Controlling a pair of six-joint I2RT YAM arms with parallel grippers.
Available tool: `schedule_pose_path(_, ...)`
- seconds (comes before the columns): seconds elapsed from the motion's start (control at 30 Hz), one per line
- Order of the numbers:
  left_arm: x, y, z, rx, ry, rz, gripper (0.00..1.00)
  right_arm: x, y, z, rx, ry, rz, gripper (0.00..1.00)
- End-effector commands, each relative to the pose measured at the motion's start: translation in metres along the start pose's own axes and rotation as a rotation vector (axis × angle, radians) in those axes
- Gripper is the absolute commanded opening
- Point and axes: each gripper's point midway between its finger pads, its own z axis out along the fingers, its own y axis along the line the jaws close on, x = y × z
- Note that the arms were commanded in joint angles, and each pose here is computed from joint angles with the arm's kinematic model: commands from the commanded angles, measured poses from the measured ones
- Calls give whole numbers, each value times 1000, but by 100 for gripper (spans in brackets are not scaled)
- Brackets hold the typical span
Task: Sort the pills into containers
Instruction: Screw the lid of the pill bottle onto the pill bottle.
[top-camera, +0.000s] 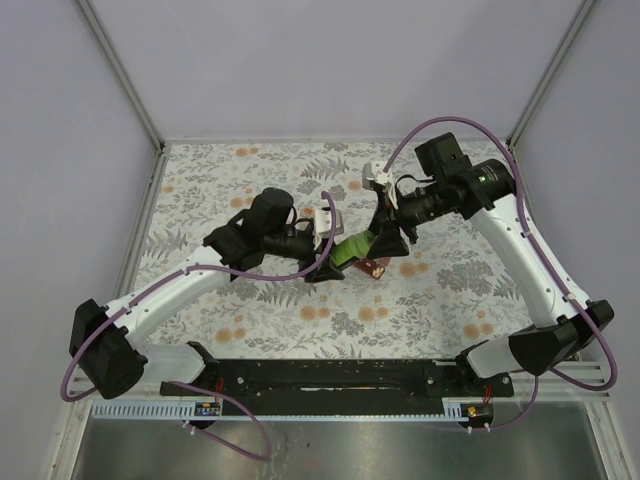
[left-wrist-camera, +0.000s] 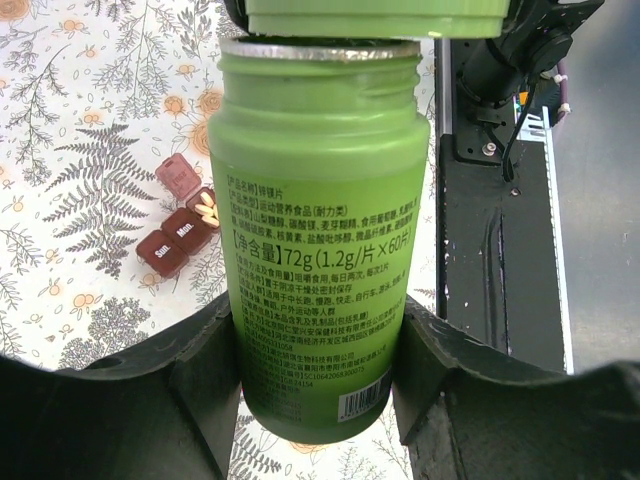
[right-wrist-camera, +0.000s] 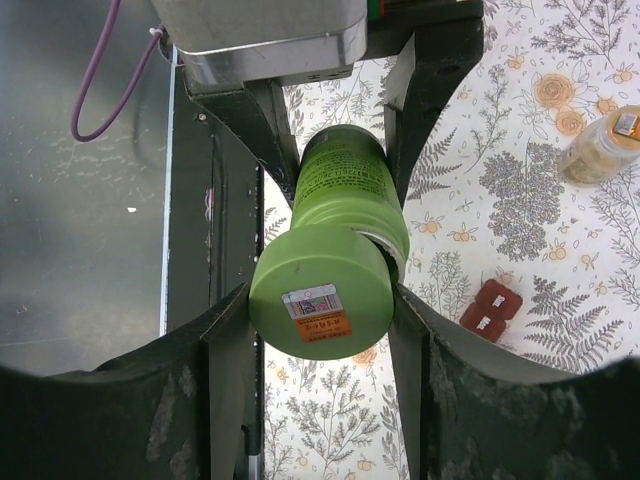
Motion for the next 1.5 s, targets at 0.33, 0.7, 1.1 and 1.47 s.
schedule_pose_path(0.33, -41, -2, -6, 6, -108, 100, 0, -9, -9, -1, 73, -7, -56, 21)
schedule_pose_path(0.7, -44, -2, -6, 6, -113, 106, 0, -2, -3, 6, 15, 4, -10, 21)
schedule_pose_path(1.1, -42, 2, -5, -30, -99, 117, 0, 3, -4, 19, -36, 33, 95, 18)
schedule_pose_path(1.47, -47, 32, -12, -240, -96, 150, 0, -4, -14, 30, -10, -4, 291, 11)
